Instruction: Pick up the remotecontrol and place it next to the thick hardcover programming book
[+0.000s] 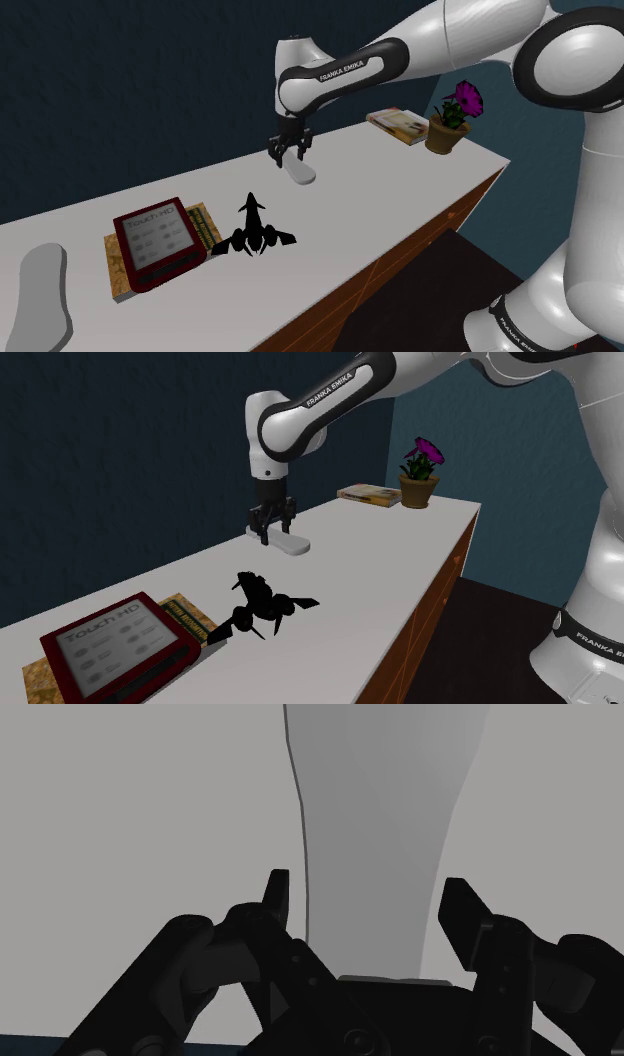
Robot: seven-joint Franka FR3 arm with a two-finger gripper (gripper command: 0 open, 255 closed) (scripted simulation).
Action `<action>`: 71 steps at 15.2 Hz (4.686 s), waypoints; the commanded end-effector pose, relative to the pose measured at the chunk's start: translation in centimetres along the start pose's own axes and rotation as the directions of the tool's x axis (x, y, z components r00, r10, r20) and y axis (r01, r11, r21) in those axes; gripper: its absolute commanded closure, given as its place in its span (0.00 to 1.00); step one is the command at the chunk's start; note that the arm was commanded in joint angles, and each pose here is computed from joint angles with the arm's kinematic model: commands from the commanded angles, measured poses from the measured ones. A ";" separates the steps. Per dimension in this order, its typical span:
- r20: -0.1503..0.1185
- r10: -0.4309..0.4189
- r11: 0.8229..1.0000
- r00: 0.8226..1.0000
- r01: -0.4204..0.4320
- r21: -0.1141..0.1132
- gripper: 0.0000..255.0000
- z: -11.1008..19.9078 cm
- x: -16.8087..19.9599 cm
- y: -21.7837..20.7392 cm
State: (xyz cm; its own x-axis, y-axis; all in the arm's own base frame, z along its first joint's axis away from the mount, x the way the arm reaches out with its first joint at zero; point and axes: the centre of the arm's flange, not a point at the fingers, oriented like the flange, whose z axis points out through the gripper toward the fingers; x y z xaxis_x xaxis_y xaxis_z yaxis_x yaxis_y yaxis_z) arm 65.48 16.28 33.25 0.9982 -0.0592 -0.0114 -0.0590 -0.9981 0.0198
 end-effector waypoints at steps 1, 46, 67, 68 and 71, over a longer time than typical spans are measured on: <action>-0.001 0.000 1.000 1.000 0.000 0.000 1.00 -0.9 0.0 0.0; -0.001 0.000 1.000 1.000 0.000 0.000 1.00 -9.0 -15.1 34.0; -0.001 0.000 1.000 1.000 0.000 0.000 1.00 -0.2 -15.3 34.5; -0.001 0.000 1.000 1.000 0.000 0.000 1.00 -0.2 -15.3 34.5; -0.001 0.000 1.000 1.000 0.000 0.000 1.00 -0.2 -15.3 34.5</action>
State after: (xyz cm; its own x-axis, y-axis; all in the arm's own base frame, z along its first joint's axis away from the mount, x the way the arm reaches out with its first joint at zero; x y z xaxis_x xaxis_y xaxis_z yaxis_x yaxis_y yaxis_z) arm 48.16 -17.28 34.33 0.9982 -0.0593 -0.0111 -0.0591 -0.9981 0.0196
